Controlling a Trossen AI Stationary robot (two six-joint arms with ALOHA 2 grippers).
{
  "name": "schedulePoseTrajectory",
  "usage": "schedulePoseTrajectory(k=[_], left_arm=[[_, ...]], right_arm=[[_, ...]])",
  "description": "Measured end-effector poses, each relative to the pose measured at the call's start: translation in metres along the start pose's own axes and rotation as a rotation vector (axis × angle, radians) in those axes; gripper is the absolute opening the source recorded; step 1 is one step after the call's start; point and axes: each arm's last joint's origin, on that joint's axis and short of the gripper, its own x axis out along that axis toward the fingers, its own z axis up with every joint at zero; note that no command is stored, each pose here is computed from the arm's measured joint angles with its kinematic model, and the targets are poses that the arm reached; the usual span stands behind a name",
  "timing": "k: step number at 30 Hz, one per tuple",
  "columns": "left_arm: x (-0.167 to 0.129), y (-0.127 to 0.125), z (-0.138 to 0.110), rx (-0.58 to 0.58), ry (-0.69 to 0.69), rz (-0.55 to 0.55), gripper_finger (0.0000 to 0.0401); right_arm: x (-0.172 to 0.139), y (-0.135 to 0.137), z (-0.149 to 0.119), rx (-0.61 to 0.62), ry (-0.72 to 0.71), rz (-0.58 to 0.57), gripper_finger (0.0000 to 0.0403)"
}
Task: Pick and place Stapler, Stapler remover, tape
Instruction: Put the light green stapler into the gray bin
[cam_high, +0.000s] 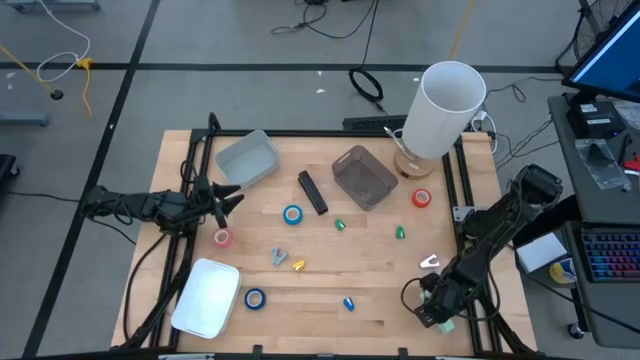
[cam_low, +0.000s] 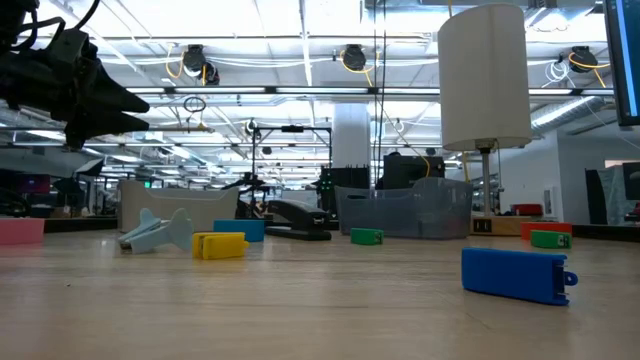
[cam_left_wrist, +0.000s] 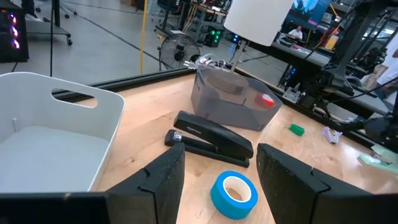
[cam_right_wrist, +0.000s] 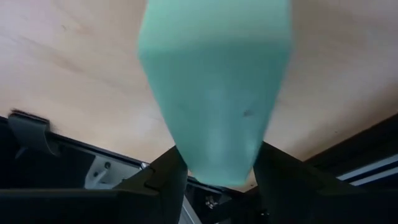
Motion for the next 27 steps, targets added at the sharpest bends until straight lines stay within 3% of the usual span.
schedulePoseTrajectory(k=[5, 14, 27], left_arm=[[0.0, 0.0, 0.0, -0.001, 0.0, 0.0, 0.02], [0.0, -0.001, 0.001, -0.042, -0.011, -0.006, 0.02], [0.0, -0.001, 0.001, -0.296, -0.011, -0.008, 0.02]], right_arm=[[0.004, 0.003, 0.0, -0.002, 0.018, 0.009, 0.0119], [0.0, 0.003, -0.001, -0.006, -0.012, 0.04, 0.0118], [-0.046, 0.013, 0.008, -0.063, -0.249, 0.378, 0.0118]])
